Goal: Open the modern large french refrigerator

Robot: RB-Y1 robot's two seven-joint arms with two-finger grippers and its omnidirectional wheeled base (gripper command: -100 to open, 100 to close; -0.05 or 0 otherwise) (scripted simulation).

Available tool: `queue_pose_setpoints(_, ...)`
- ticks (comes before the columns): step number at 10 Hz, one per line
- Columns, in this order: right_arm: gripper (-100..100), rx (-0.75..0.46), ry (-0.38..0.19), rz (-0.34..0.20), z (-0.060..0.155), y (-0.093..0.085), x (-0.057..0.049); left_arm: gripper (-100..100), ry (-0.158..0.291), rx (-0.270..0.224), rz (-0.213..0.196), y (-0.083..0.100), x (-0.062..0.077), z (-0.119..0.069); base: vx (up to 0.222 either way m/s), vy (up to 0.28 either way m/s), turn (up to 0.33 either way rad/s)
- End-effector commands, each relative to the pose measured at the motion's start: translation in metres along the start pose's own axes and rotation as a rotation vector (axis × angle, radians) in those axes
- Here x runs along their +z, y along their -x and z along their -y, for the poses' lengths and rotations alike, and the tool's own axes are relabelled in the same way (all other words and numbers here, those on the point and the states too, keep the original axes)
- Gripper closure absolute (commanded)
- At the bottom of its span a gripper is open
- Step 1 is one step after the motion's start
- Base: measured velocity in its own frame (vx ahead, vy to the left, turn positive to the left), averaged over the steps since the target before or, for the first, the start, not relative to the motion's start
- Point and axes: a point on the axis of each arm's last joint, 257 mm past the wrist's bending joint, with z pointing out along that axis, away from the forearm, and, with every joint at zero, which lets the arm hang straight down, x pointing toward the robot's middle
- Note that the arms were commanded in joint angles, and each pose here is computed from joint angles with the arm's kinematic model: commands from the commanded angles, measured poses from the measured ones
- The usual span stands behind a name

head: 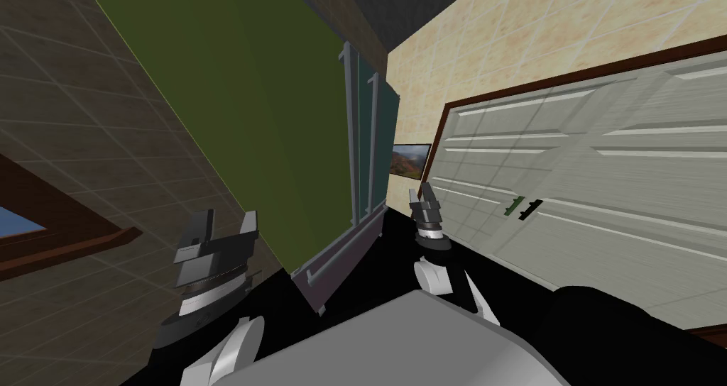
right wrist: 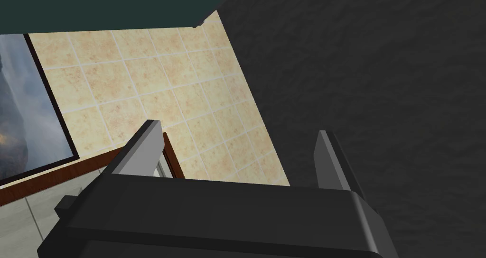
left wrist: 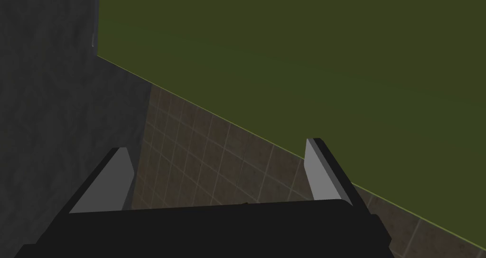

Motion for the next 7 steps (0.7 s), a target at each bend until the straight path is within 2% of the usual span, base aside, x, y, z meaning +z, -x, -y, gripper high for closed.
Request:
queue_pose_setpoints(1,0,0.000,0.000,0.000,0.0000,0.0000,0.0000,0,0.000,0.000,0.000,0.0000,0.0000,0.0000,0.000,0.000,0.000)
queue_pose_setpoints(7,0,0.000,0.000,0.000,-0.0001,0.0000,0.0000,0,0.000,0.000,0.000,0.0000,0.0000,0.0001,0.000,0.000,0.000)
